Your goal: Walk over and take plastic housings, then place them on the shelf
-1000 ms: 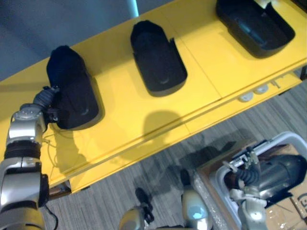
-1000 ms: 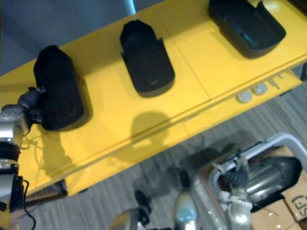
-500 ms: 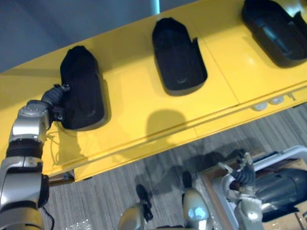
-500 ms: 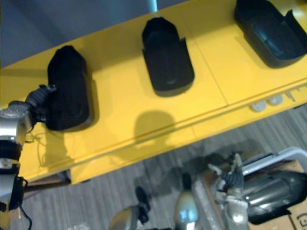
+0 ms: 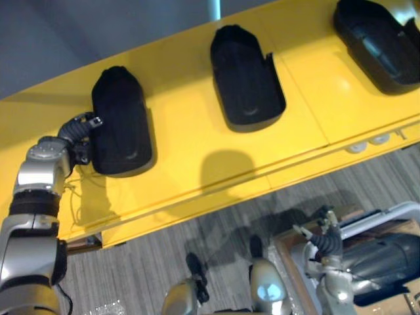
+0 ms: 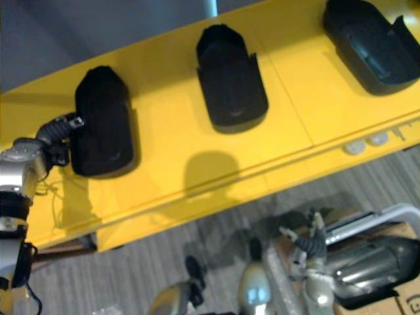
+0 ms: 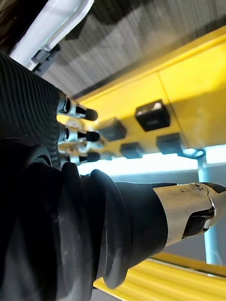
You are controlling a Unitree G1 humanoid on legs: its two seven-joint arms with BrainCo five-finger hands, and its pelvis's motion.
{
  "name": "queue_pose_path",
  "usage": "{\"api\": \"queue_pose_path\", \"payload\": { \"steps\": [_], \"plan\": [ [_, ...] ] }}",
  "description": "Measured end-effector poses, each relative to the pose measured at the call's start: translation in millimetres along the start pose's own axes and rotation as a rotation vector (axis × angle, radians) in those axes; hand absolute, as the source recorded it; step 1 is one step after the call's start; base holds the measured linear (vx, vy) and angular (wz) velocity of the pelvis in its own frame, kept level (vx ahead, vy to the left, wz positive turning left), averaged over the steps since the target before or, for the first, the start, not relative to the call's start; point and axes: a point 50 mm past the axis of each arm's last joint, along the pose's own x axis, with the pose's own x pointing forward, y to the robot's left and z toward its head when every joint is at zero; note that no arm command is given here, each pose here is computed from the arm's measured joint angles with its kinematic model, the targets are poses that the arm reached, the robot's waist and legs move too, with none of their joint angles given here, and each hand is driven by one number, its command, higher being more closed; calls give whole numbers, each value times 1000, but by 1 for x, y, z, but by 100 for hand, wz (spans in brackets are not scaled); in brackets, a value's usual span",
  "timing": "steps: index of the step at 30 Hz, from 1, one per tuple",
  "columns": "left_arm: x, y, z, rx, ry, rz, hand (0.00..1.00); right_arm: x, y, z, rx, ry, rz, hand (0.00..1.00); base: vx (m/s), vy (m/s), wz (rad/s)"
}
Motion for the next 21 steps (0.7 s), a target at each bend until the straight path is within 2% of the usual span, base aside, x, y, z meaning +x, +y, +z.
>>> {"api": "queue_pose_path", "payload": {
  "steps": [4,6,8,10,13,17,21],
  "plan": [
    [1,-3,-3,-118,-43,50,0,-2,0,15,28,-95,-69,0,29,4,-11],
    [0,-5,-15,-134,-28,86,0,-1,1,31,31,-173,-117,0,84,5,-11],
    [-1,-8,-31,-133,-10,115,0,-1,0,54,24,-289,-167,0,64,11,-4],
    [-4,-9,-51,-65,32,169,0,-2,-5,88,29,-460,-235,0,56,-6,3],
    [-10,-6,-67,-36,53,229,0,0,-16,128,65,-668,-303,0,33,-7,2],
    [-23,3,-73,-59,11,328,0,1,-13,166,107,-851,-198,0,-31,-3,12],
    [-47,7,-76,-106,-92,418,0,6,10,196,255,-948,27,0,-62,-8,24]
  ]
}}
